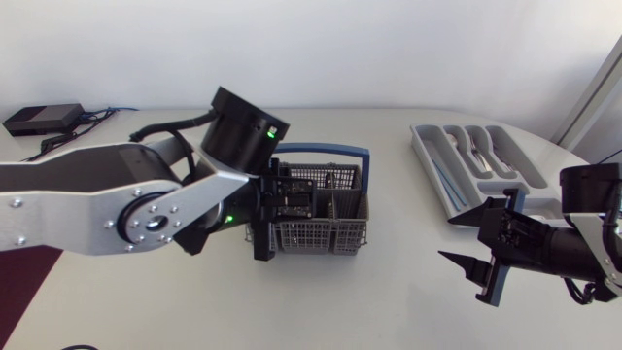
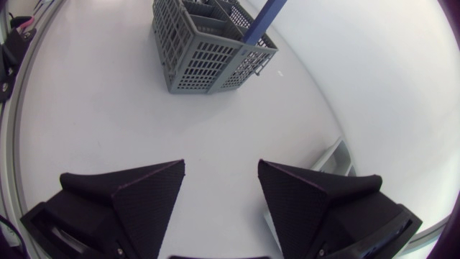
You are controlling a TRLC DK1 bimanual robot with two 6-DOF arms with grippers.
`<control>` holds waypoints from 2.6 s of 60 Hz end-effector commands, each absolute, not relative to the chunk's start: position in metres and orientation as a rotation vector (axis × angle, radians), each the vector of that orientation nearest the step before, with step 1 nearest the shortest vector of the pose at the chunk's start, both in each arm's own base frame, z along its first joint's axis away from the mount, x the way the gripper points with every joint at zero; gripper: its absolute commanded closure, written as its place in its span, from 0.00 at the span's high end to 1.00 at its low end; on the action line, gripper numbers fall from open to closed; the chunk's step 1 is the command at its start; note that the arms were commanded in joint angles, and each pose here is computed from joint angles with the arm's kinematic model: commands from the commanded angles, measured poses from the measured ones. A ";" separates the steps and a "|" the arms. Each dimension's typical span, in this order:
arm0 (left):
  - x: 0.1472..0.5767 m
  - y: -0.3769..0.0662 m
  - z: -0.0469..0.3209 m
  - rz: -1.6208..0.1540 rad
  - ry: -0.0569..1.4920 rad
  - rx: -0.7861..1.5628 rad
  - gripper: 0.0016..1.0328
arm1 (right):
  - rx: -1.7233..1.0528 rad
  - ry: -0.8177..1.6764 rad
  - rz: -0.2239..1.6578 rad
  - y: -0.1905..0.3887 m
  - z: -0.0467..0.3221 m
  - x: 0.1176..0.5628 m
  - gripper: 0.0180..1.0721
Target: Unload the cutlery basket into the drawer organizer.
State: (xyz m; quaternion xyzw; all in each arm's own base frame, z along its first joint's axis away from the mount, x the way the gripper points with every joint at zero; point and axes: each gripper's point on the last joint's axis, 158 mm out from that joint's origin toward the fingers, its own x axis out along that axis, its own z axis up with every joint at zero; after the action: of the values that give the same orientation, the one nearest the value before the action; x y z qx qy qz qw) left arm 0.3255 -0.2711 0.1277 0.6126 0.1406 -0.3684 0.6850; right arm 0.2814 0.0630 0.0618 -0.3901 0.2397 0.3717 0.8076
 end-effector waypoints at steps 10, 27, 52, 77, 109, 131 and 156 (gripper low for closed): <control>0.316 -0.270 0.189 -0.791 0.245 1.326 0.03 | -0.767 0.502 0.780 0.075 0.071 0.274 0.71; 0.303 -0.272 0.224 -0.773 0.225 1.189 0.03 | -0.683 0.432 0.772 0.101 0.101 0.264 0.71; 0.298 -0.313 0.211 -0.787 0.428 0.770 0.03 | -0.540 0.337 0.783 0.156 0.140 0.244 0.71; 0.308 -0.344 0.208 -0.796 0.583 0.454 0.03 | -0.490 0.267 0.726 0.193 0.160 0.256 0.70; 0.311 -0.355 0.194 -0.826 0.761 0.283 0.03 | -0.580 0.183 0.559 0.220 0.173 0.303 0.51; 0.317 -0.350 0.190 -0.828 0.813 0.216 0.03 | -0.592 0.173 0.528 0.226 0.173 0.316 0.26; 0.316 -0.350 0.190 -0.835 0.822 0.195 0.03 | -0.597 0.179 0.535 0.231 0.170 0.316 0.11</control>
State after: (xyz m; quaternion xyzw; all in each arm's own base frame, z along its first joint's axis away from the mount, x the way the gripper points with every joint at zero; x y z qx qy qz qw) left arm 0.3117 -0.3478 0.1851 0.1072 0.3843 -0.3947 0.8277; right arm 0.3149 0.2270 0.1676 -0.2854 0.0913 0.2597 0.9180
